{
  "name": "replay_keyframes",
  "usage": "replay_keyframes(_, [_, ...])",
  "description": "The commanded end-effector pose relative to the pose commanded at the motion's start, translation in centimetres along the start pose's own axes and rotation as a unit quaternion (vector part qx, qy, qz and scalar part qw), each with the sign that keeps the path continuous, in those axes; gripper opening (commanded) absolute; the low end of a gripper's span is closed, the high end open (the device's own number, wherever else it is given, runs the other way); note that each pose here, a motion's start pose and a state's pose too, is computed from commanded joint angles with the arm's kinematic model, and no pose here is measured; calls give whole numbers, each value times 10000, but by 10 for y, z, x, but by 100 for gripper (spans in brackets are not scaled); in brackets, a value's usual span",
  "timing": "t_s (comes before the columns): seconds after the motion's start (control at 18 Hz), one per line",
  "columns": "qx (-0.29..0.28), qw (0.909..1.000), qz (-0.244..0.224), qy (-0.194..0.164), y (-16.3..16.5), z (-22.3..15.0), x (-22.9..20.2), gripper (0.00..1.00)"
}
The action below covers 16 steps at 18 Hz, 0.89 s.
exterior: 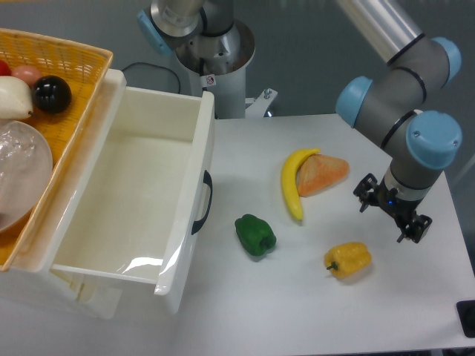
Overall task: Pick up the yellow pepper
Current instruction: 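Move the open gripper over the yellow bell pepper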
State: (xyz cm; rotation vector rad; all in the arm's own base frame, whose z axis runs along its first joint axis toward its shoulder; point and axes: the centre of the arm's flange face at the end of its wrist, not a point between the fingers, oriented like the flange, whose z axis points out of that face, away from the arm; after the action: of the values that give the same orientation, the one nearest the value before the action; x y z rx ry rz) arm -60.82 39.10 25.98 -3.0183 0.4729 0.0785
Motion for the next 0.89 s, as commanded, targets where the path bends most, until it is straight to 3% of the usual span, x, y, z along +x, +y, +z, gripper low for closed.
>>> replay_keyframes(0.28, [-46, 10000, -1, 12, 1, 25, -5, 100])
replay_keyframes(0.78, [25, 10000, -35, 60, 6, 36, -1, 100])
replay_keyframes(0.89, [294, 9996, -36, -3, 6, 40, 0, 100])
